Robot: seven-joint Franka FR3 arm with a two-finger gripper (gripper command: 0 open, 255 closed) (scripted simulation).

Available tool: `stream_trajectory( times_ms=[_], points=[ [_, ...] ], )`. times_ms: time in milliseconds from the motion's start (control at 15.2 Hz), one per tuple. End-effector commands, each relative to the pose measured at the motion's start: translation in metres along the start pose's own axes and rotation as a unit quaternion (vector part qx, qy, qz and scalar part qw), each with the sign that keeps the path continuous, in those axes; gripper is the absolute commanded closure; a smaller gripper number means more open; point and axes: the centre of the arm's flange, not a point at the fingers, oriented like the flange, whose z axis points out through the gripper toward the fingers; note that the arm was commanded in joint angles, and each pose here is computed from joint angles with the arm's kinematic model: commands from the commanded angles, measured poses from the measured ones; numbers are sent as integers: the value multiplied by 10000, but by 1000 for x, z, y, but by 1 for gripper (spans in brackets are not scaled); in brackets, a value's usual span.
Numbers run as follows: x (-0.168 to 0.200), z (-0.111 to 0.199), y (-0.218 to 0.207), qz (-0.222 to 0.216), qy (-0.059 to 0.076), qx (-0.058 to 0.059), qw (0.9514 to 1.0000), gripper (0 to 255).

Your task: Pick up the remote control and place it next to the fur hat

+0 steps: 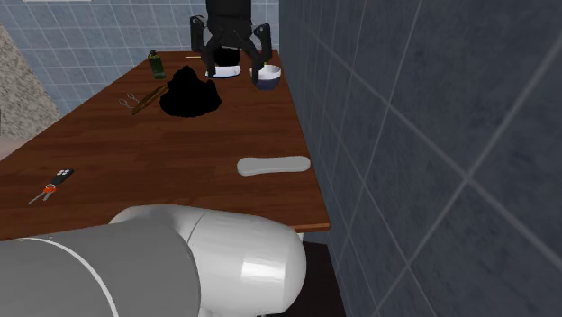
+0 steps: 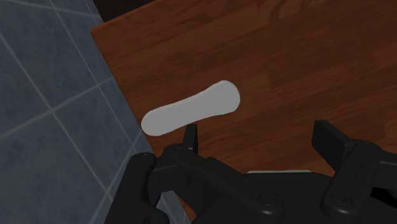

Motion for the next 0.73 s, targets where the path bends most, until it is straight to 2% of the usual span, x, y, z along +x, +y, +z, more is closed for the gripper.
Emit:
stream_trajectory(
  times_ms=[0, 132, 330, 462, 660],
  points=[
    [0, 0, 0, 0, 0, 0, 10000, 0],
    [10, 24, 2, 599, 22, -23, 9982, 0],
    [25, 60, 8, 1493, 54, -58, 9888, 0],
    [35, 83, 13, 2083, 75, -80, 9780, 0],
    [48, 119, 23, 2953, 107, -114, 9553, 0]
  ],
)
